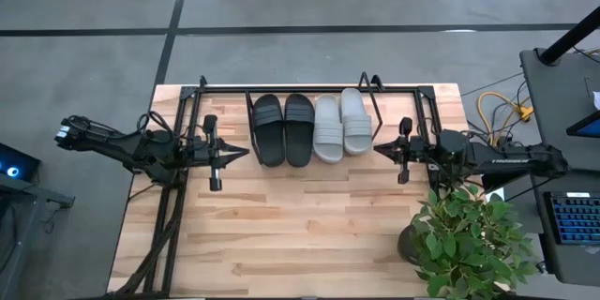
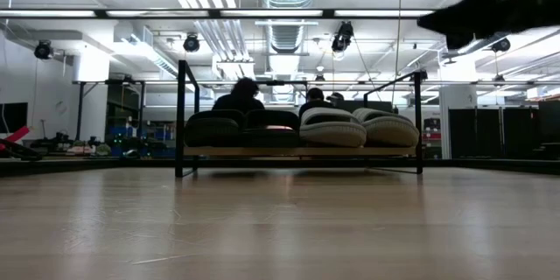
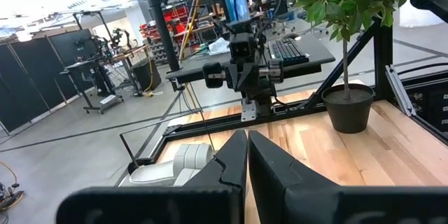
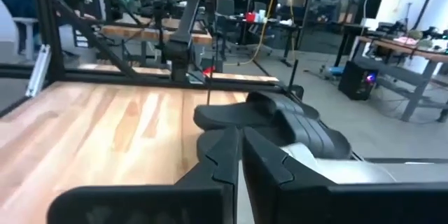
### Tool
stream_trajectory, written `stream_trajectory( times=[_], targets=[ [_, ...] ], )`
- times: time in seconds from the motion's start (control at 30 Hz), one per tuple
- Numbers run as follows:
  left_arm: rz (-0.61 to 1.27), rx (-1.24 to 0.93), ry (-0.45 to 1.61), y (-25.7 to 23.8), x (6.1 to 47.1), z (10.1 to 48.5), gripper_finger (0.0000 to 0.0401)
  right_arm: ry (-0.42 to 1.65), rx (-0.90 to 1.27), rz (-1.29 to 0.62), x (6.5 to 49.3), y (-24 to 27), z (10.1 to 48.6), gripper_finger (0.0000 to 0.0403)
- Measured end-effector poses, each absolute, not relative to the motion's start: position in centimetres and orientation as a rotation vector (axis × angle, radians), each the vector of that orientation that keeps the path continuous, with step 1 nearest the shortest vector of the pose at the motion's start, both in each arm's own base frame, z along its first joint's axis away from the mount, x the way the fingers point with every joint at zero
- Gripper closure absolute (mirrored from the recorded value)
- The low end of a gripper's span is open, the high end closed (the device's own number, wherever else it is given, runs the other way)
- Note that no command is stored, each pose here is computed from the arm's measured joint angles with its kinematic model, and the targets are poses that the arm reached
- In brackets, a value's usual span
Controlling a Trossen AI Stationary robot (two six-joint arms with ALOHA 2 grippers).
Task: Pick and place slides into the shelf
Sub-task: Return to Home Position
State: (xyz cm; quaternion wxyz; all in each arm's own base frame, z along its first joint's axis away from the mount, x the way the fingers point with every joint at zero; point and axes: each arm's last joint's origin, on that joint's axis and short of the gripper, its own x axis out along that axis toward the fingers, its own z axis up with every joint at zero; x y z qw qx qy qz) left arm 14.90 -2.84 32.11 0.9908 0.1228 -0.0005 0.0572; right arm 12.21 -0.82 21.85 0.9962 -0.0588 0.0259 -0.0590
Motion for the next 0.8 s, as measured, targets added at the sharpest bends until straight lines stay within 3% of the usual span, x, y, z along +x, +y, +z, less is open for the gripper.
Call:
stream_trajectory(
  times=[0.27, 0.8],
  targets=[
    [0.115, 0.246, -0.002, -2.8, 14.9, 32.1, 0.0401, -0.072, -0.086, -0.123, 11.4, -0.8, 19.3, 0.0394],
    [0.115, 0.246, 0.000, -2.8, 14.9, 32.1, 0.0401, 0.029, -0.048, -0.178, 10.2, -0.9, 16.7, 0.0394]
  ],
)
